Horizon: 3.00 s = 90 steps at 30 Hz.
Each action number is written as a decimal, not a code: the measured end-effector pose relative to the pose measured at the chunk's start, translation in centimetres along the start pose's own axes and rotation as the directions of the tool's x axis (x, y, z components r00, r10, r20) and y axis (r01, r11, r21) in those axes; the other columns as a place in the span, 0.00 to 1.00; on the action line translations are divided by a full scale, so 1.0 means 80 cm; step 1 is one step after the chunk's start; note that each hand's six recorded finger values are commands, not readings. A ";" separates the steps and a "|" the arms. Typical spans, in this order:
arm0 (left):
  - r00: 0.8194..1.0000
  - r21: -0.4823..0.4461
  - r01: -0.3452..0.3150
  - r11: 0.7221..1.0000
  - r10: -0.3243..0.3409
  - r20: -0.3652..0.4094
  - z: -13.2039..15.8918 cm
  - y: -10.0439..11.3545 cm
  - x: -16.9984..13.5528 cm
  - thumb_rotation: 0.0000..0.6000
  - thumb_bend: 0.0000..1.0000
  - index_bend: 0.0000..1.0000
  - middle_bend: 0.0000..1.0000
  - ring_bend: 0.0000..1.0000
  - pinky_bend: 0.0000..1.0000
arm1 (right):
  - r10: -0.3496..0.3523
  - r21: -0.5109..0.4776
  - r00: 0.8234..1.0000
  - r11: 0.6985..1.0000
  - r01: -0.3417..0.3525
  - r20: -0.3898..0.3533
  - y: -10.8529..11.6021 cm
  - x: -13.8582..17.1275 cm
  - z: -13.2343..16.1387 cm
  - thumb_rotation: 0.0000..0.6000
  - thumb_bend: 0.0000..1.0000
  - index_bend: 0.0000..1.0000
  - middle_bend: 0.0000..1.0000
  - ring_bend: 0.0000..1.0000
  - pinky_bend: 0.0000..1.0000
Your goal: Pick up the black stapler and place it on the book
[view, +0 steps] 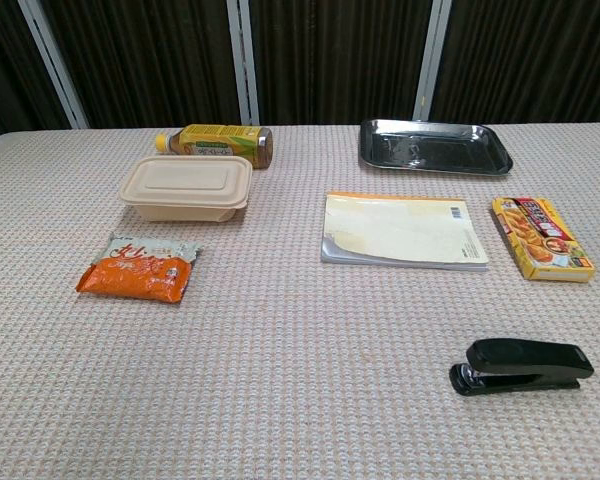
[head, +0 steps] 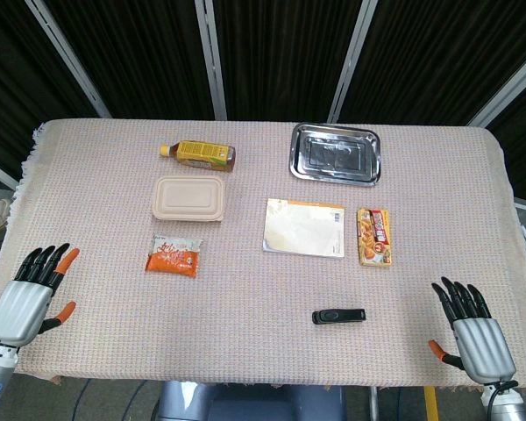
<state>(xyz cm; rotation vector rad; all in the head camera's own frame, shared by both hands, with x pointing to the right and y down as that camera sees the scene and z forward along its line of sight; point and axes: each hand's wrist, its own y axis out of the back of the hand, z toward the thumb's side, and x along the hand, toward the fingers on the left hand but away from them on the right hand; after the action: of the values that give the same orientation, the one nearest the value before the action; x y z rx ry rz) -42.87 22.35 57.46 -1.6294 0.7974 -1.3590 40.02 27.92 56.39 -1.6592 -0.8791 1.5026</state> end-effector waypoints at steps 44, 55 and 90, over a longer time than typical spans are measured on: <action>0.999 0.013 0.013 1.000 -0.013 -0.043 -0.008 -0.008 0.022 1.00 0.29 0.00 0.00 0.00 0.07 | 0.153 0.017 0.906 0.987 -0.159 -0.395 -0.085 -0.074 0.168 1.00 0.19 0.21 0.15 0.11 0.21; 0.998 0.008 0.036 0.999 -0.036 -0.056 -0.014 -0.013 0.030 1.00 0.29 0.00 0.00 0.00 0.07 | 0.195 0.033 0.890 0.979 -0.200 -0.411 -0.107 -0.104 0.192 1.00 0.21 0.23 0.16 0.12 0.21; 0.997 0.033 0.050 0.998 -0.048 -0.068 -0.011 -0.018 0.033 1.00 0.29 0.00 0.00 0.00 0.07 | 0.190 0.056 0.898 0.981 -0.183 -0.396 -0.117 -0.144 0.171 1.00 0.46 0.67 0.47 0.51 0.62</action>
<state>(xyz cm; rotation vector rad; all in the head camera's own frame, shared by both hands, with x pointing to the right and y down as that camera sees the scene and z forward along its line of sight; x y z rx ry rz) -43.28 20.47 59.95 -1.5925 0.7733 -1.4615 25.19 23.67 69.43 -1.9895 -0.4921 1.2160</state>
